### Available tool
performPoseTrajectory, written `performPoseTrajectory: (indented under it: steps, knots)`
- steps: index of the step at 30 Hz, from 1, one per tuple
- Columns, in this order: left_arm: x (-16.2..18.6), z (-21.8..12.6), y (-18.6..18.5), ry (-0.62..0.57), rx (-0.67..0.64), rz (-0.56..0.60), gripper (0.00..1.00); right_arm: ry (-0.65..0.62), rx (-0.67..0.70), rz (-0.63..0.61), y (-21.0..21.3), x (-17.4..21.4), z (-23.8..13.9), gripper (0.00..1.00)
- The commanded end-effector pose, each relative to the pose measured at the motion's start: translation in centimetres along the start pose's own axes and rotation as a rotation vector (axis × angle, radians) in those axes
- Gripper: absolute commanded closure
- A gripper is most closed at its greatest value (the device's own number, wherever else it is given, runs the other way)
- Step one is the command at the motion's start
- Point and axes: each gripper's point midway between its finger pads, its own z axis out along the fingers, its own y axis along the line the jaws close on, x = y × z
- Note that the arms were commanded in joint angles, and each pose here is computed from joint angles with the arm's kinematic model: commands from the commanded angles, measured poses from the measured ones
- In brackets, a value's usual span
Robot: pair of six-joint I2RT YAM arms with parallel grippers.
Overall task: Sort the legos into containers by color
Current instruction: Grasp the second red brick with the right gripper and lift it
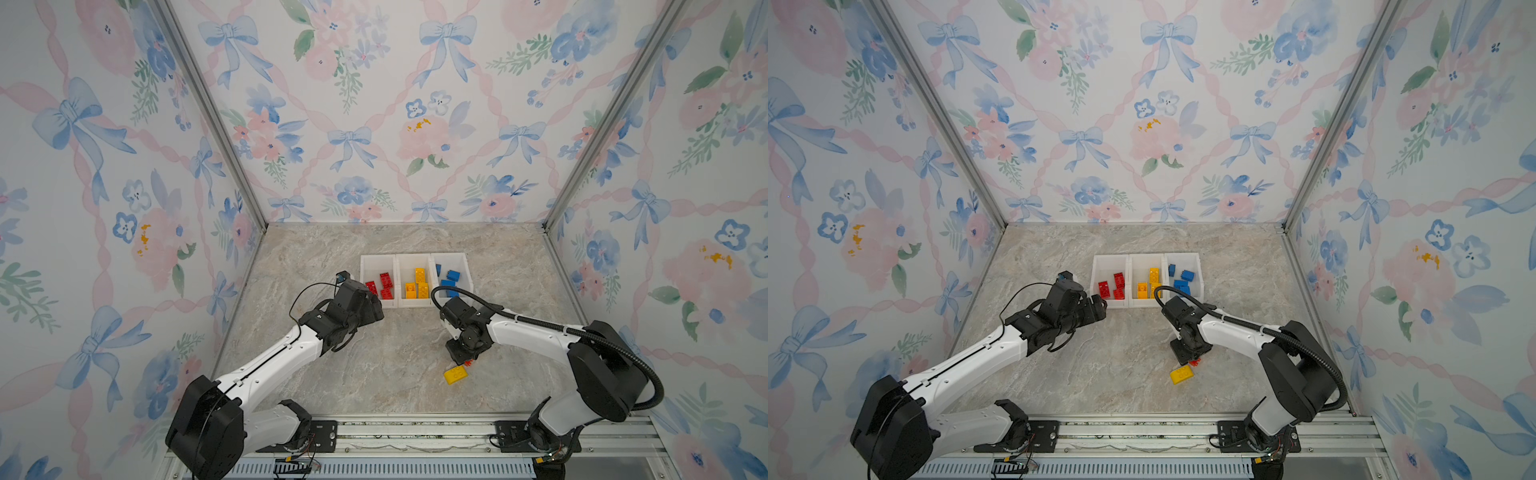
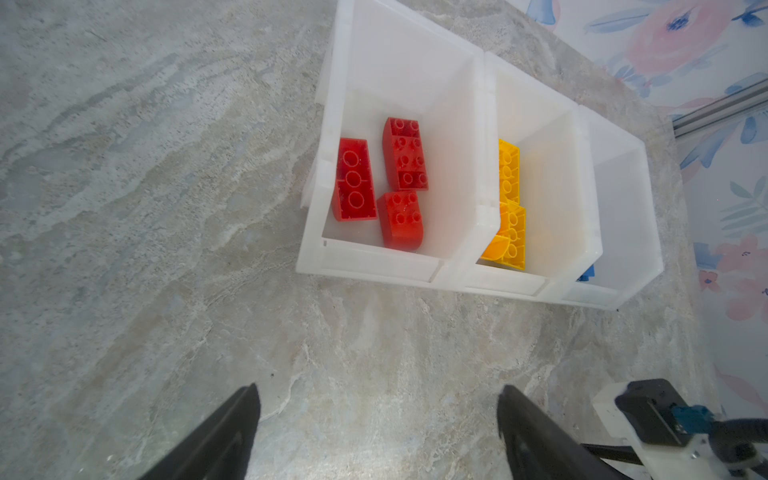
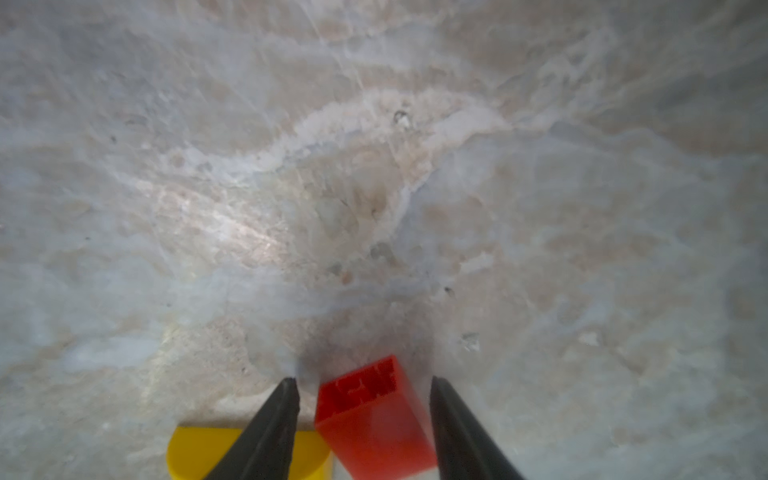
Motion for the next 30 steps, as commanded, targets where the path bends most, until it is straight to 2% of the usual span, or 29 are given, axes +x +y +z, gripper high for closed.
performPoseTrajectory:
  steps: [1, 13, 17, 19, 30]
  knots:
    - [-0.5, -0.1, -0.6, -0.01, 0.005, 0.007, 0.09, 0.024, 0.035, -0.003, -0.2, 0.1, 0.2, 0.48]
    - [-0.5, 0.2, -0.6, -0.004, -0.002, 0.021, 0.09, 0.061, 0.062, 0.043, -0.6, 0.9, 0.6, 0.53]
    - [-0.5, 0.2, -0.6, -0.004, 0.001, 0.024, 0.08, 0.067, 0.071, 0.072, -0.8, 1.4, 0.6, 0.45]
    - [-0.5, 0.2, -0.7, -0.003, 0.001, 0.027, 0.09, 0.07, 0.071, 0.085, -0.8, 1.6, 0.6, 0.45]
    - [-0.6, 0.5, -0.8, -0.001, 0.001, 0.028, 0.08, 0.098, 0.066, 0.118, -0.7, 3.4, 0.6, 0.5]
